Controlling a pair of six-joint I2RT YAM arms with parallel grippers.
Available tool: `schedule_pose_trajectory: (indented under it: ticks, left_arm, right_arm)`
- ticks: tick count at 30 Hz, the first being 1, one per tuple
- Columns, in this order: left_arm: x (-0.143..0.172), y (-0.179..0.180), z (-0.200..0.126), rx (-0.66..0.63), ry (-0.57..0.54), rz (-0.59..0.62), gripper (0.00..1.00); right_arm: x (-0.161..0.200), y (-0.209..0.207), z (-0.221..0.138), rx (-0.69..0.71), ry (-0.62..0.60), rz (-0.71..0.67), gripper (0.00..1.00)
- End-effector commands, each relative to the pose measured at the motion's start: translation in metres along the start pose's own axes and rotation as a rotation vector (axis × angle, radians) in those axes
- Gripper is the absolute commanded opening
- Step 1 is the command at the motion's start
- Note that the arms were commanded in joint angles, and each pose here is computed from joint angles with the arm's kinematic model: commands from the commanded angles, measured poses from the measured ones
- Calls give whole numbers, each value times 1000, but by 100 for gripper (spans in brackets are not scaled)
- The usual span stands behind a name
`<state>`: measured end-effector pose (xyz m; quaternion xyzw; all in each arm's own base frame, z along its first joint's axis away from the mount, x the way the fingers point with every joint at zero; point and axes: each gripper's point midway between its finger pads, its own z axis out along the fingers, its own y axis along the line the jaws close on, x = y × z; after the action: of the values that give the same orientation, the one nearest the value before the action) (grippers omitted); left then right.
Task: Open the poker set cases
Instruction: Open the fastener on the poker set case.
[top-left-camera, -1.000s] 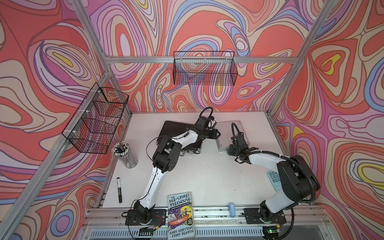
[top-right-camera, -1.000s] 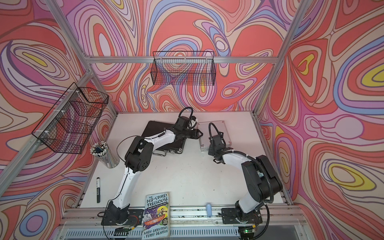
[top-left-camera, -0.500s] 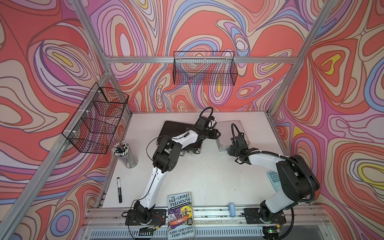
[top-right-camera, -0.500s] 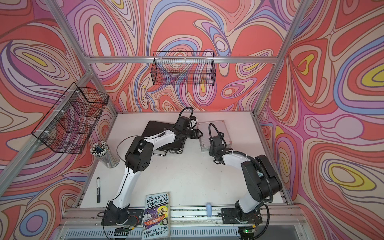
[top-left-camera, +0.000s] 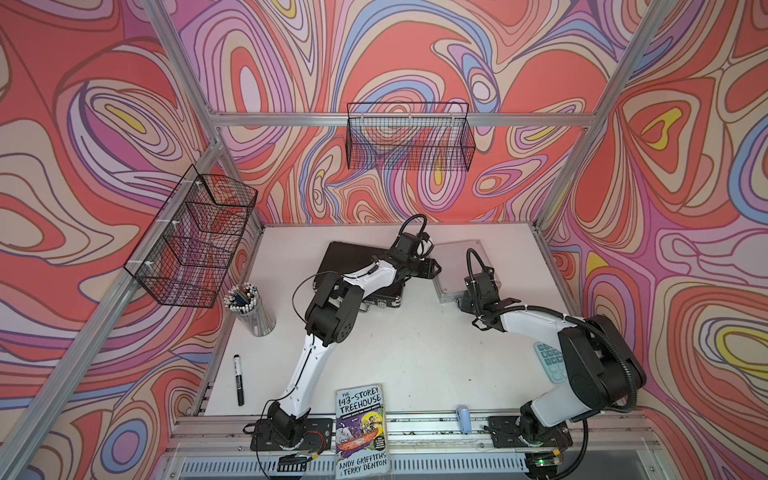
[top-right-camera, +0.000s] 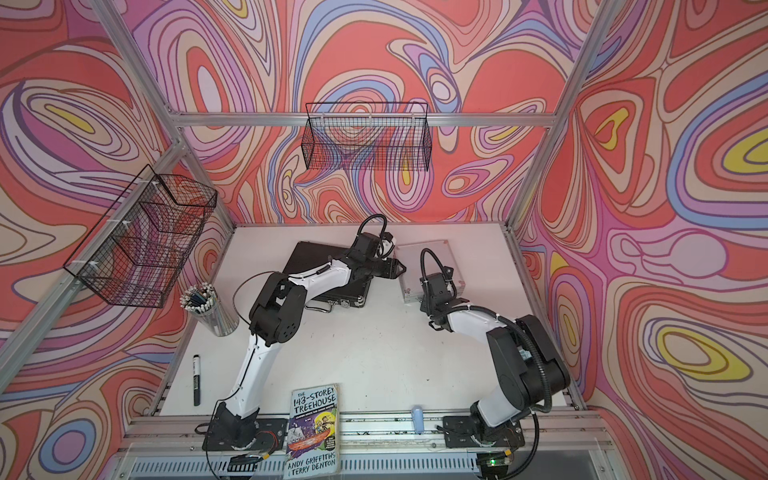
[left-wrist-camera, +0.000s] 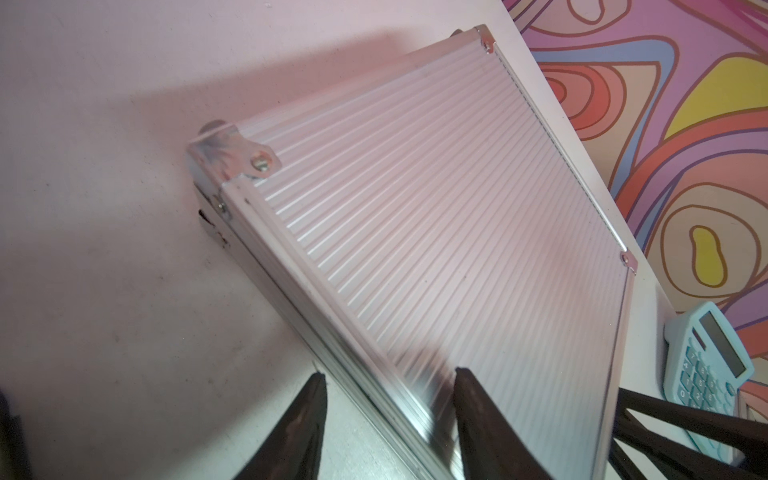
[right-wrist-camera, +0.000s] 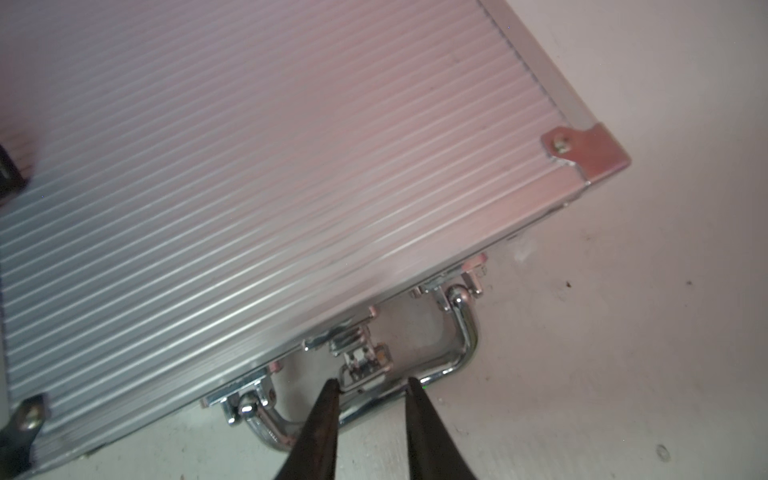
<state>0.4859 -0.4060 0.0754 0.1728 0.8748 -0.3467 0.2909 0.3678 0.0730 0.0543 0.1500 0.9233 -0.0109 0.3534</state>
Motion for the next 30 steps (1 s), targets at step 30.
schedule_pose_trajectory:
  ticks: [30]
  left_arm:
    - [26, 11, -23, -72, 85, -14, 55]
  right_arm:
    - [-47, -47, -23, -57, -51, 194, 42]
